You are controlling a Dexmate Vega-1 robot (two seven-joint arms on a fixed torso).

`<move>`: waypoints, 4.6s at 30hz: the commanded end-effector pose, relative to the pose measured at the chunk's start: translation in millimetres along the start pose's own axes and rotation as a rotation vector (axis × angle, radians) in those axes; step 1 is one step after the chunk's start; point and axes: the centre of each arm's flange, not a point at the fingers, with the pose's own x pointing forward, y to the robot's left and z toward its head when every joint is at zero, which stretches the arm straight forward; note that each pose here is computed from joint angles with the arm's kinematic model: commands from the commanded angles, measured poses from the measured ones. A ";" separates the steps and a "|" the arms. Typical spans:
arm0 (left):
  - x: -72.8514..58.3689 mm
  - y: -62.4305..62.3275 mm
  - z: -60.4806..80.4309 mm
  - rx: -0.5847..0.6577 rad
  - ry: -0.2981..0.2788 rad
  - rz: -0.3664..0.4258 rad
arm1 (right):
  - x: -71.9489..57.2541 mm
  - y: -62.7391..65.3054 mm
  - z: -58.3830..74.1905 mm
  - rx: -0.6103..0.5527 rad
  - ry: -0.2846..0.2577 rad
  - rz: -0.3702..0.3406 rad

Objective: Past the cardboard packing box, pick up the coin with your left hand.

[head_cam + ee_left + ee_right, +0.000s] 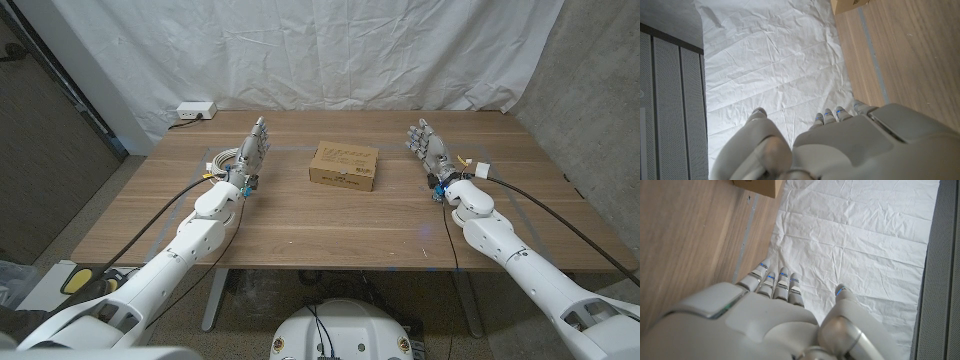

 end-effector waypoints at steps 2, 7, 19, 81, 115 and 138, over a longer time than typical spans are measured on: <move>-3.4 -2.6 6.3 -0.003 -0.011 0.007 | -2.0 5.3 0.9 0.011 -0.010 0.010; -2.7 -3.3 6.0 -0.004 -0.063 -0.068 | -3.0 3.0 2.3 0.020 -0.006 0.006; -13.2 -10.4 25.2 0.127 -0.089 -0.059 | -2.5 -2.7 10.5 0.010 -0.020 0.023; -41.5 -20.2 32.3 0.200 -0.323 -0.056 | -1.4 9.7 20.1 0.005 -0.054 0.005; -54.3 -35.3 44.3 0.355 -0.367 0.013 | 11.7 11.9 18.3 0.004 -0.054 0.011; -78.2 -49.3 66.3 0.640 -0.380 0.058 | 9.0 12.9 13.1 0.015 -0.049 0.014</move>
